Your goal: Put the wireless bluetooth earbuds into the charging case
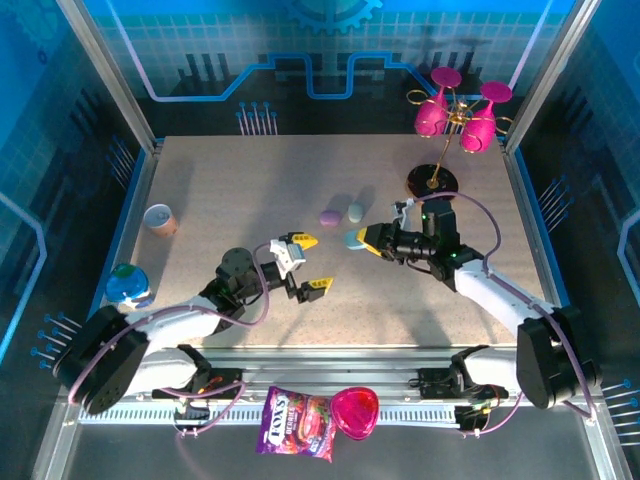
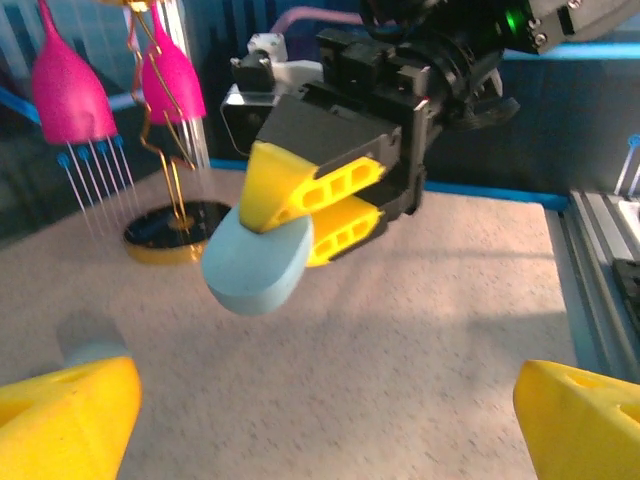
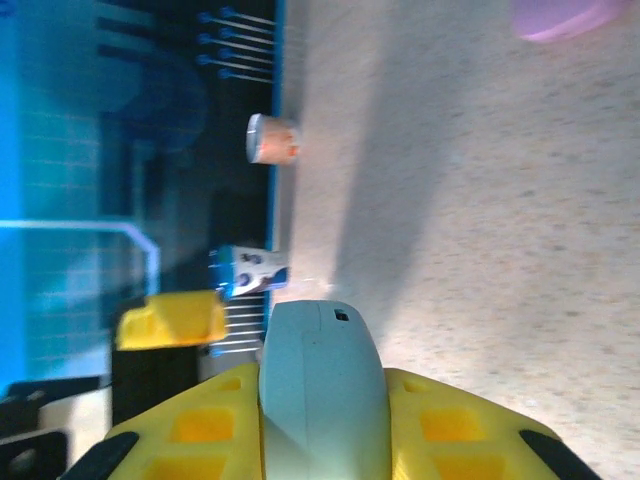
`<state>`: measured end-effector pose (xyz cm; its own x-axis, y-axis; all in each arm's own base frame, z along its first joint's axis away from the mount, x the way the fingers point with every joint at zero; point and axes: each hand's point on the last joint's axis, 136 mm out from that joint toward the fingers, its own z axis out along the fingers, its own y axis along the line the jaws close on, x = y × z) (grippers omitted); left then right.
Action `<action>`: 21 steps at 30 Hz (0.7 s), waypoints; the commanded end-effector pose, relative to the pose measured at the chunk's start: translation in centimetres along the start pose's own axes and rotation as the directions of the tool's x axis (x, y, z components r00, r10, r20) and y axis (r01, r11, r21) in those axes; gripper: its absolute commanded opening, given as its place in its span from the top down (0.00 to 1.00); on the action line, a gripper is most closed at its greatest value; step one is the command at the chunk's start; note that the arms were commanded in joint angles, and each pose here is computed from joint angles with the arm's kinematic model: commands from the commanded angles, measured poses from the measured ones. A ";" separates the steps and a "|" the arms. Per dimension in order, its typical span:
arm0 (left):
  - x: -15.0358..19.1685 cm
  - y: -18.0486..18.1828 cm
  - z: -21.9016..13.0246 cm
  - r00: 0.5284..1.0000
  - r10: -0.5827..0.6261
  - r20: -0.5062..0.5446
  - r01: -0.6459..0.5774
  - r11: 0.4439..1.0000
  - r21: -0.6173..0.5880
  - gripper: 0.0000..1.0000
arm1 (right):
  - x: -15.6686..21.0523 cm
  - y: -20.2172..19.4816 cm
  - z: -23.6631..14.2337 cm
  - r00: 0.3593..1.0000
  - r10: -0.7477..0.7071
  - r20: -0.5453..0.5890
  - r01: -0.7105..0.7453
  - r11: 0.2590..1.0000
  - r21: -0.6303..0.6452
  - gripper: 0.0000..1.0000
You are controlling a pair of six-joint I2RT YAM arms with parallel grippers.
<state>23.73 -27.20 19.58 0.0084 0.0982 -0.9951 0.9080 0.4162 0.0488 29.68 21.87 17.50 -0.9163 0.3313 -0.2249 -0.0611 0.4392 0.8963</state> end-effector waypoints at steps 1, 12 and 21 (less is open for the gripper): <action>3.9 -1.5 -0.9 0.973 0.016 -0.231 -0.006 0.999 0.045 0.01 | 0.0 -4.7 0.6 0.999 -0.033 0.007 0.032 0.988 0.149 0.79; 5.5 -1.8 -2.0 0.945 0.001 -0.326 0.011 0.999 0.032 0.01 | -0.1 -11.6 2.7 1.000 -0.005 0.018 -0.001 0.951 0.310 0.78; 5.0 -1.5 -1.8 0.951 -0.003 -0.309 0.009 1.000 0.021 0.01 | 0.6 -14.7 2.5 1.000 -0.007 0.003 0.005 0.914 0.406 0.68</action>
<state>21.22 -25.44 13.43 -0.1478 0.3842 -0.9114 0.9192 0.3934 0.0168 30.77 18.67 4.04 -0.9203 0.3339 -0.2038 0.1020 0.7078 0.6990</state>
